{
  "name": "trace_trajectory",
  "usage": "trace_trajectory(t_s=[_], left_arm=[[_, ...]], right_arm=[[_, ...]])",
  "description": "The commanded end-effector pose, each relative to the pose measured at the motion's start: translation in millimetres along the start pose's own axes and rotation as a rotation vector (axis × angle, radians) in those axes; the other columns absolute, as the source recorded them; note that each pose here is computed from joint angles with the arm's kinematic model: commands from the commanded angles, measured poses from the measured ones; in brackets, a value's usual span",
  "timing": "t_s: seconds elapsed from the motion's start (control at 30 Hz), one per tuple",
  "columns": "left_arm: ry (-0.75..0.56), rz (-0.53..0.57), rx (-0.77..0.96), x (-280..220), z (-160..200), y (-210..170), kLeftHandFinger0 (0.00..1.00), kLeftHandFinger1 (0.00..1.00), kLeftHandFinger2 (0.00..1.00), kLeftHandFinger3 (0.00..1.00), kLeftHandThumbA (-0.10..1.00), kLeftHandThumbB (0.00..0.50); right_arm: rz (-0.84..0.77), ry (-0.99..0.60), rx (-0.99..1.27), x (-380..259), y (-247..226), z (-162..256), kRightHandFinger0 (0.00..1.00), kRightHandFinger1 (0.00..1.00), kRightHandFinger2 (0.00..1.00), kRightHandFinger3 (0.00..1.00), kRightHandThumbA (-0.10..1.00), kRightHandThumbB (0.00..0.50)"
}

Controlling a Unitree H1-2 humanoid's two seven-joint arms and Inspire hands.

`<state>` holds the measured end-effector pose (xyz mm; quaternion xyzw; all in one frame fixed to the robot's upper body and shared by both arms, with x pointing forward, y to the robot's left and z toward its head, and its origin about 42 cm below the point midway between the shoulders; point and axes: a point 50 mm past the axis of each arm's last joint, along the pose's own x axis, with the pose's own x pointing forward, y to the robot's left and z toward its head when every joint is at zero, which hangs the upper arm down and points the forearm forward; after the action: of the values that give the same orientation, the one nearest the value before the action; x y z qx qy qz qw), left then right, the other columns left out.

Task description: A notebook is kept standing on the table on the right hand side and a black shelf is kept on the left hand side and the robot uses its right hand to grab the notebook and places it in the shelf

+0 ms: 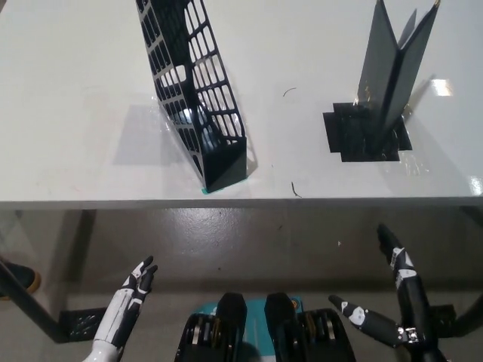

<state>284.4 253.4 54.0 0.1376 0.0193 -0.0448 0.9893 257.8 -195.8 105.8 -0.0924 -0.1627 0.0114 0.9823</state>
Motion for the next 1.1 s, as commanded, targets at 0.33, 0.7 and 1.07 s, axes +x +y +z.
trace_trajectory(t_s=[0.33,0.7,1.07], left_arm=[[-0.065,0.014,0.034,-1,2,5,1.00,1.00,1.00,1.00,1.00,0.092],[-0.054,0.014,0.029,-7,-2,3,1.00,1.00,1.00,1.00,1.00,0.078],[-0.053,0.021,0.017,-13,-7,1,1.00,1.00,1.00,1.00,1.00,0.058]], right_arm=[[-0.239,-0.385,-0.110,110,-29,108,1.00,1.00,1.00,1.00,1.00,0.354],[-0.329,-0.331,-0.113,183,-37,94,1.00,1.00,1.00,1.00,1.00,0.347],[-0.382,-0.185,0.031,240,-29,67,1.00,1.00,1.00,1.00,1.00,0.369]])
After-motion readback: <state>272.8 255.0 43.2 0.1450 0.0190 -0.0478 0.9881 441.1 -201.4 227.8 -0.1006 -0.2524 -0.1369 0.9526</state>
